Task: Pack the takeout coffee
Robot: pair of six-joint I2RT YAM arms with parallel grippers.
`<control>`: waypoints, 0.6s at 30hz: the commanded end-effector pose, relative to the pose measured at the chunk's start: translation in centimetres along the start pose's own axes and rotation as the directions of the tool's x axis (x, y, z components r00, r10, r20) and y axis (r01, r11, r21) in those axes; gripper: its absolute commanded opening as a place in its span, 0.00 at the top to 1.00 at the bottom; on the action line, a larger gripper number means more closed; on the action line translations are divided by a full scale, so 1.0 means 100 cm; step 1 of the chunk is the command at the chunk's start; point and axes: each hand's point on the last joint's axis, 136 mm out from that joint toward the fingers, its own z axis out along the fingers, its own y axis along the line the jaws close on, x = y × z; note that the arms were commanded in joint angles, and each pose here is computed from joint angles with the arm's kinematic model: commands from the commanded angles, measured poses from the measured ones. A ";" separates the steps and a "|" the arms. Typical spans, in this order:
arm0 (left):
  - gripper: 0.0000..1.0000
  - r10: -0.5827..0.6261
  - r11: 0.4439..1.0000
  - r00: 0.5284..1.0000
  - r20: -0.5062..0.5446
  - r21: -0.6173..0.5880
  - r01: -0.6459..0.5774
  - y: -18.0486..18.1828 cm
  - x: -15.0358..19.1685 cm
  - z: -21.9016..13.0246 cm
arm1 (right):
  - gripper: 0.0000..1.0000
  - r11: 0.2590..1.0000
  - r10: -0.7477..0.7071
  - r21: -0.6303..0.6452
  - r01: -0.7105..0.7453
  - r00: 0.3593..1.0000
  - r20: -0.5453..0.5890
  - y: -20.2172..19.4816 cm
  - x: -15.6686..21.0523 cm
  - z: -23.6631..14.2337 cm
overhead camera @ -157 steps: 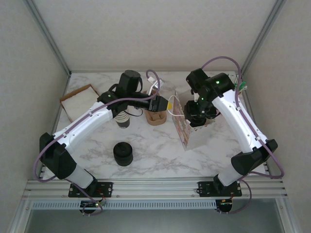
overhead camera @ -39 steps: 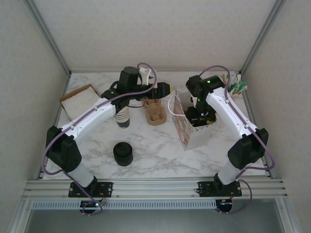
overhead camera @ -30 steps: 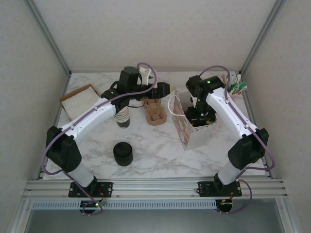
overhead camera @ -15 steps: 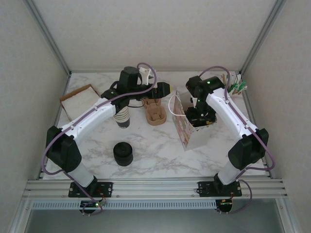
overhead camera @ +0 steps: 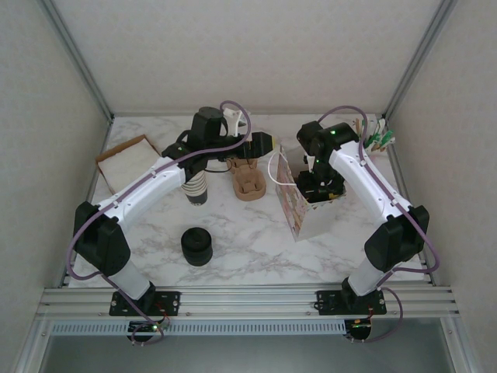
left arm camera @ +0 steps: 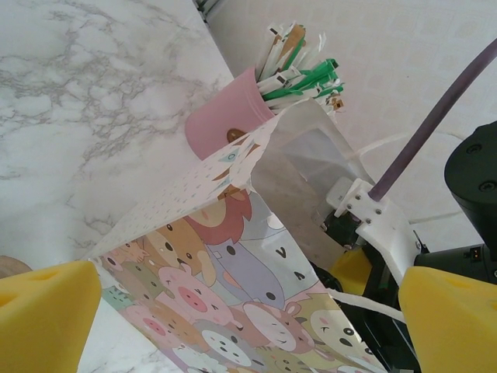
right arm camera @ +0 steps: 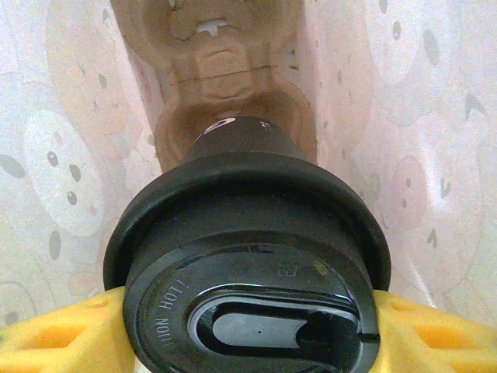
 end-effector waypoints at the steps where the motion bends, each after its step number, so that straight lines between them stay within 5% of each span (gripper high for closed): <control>1: 0.02 0.035 0.999 0.999 0.016 0.035 -0.036 -0.018 -0.006 -0.009 | 0.33 1.000 0.001 -0.011 -0.001 1.000 -0.011 -0.001 0.007 -0.002; 18: 0.03 0.032 0.999 0.999 0.014 0.028 -0.032 -0.016 -0.003 -0.009 | 0.33 1.000 0.001 0.009 -0.001 1.000 -0.031 -0.003 0.004 0.012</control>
